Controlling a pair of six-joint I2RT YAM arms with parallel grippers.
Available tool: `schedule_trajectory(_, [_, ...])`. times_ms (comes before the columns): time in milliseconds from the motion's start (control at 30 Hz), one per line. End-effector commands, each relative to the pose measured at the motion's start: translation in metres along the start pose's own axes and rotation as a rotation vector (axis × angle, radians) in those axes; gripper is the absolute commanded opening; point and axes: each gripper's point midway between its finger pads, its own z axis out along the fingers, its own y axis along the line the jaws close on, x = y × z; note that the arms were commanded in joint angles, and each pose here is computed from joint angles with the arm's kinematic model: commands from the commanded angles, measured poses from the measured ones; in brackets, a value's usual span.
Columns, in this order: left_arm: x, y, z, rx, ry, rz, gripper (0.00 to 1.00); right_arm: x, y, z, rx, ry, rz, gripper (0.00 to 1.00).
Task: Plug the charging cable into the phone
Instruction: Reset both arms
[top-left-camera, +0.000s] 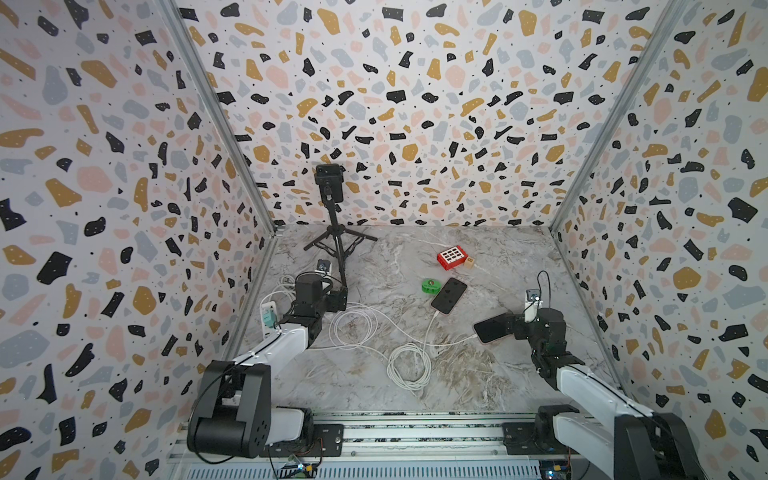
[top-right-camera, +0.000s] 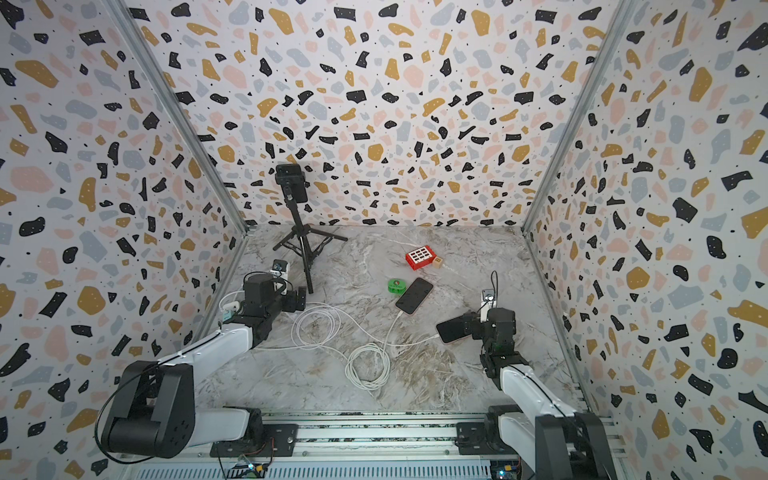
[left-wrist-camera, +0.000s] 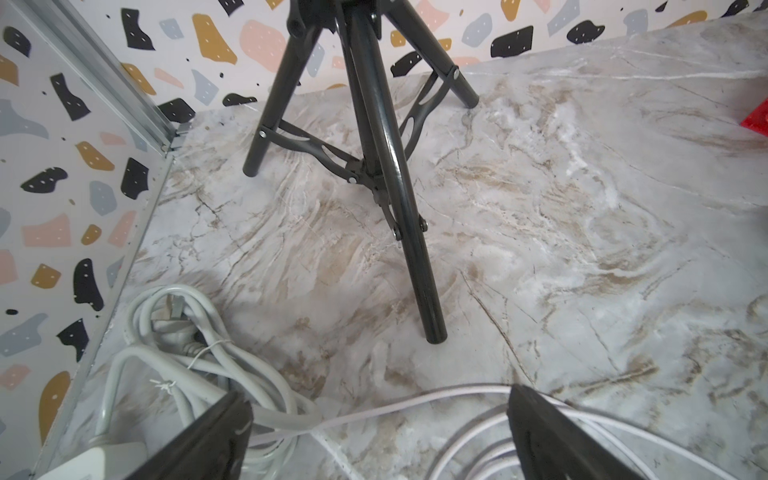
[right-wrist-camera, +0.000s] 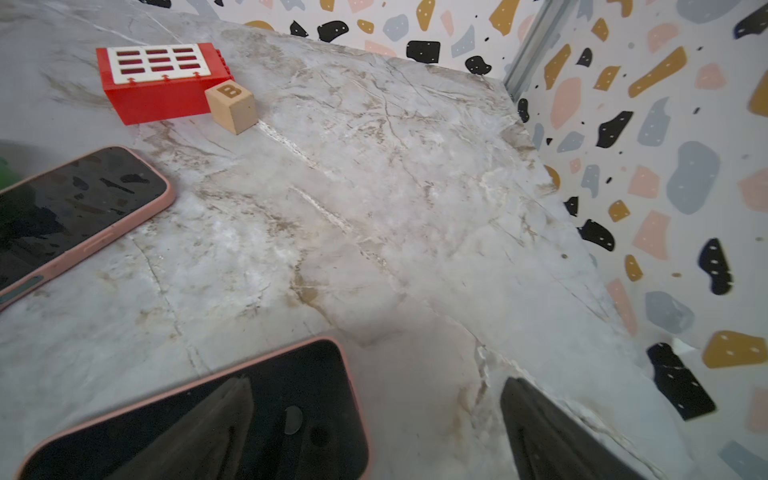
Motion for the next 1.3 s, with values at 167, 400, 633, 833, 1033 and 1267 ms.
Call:
schedule_trajectory(167, [-0.005, 0.008, -0.008, -0.003, -0.132, -0.027, 1.00, -0.027, 0.009, 0.037, -0.123, -0.174, 0.055, 1.00])
schedule_trajectory(400, [0.012, 0.001, -0.005, 0.027, -0.157, -0.008, 1.00, -0.019, 0.009, 0.051, -0.123, -0.098, 0.061, 1.00])
schedule_trajectory(633, [0.026, -0.006, 0.006, 0.051, -0.207, 0.004, 1.00, -0.021, -0.006, 0.056, -0.039, -0.080, 0.096, 1.00])
schedule_trajectory(833, [0.025, -0.006, 0.005, 0.048, -0.189, 0.005, 1.00, -0.021, -0.004, 0.056, -0.048, -0.076, 0.092, 1.00])
schedule_trajectory(1033, [0.026, 0.001, 0.004, 0.014, -0.182, -0.017, 1.00, -0.021, -0.004, 0.056, -0.050, -0.084, 0.091, 1.00])
schedule_trajectory(1267, [0.027, 0.008, 0.006, -0.024, -0.166, -0.038, 1.00, -0.021, -0.004, 0.056, -0.048, -0.082, 0.091, 1.00])
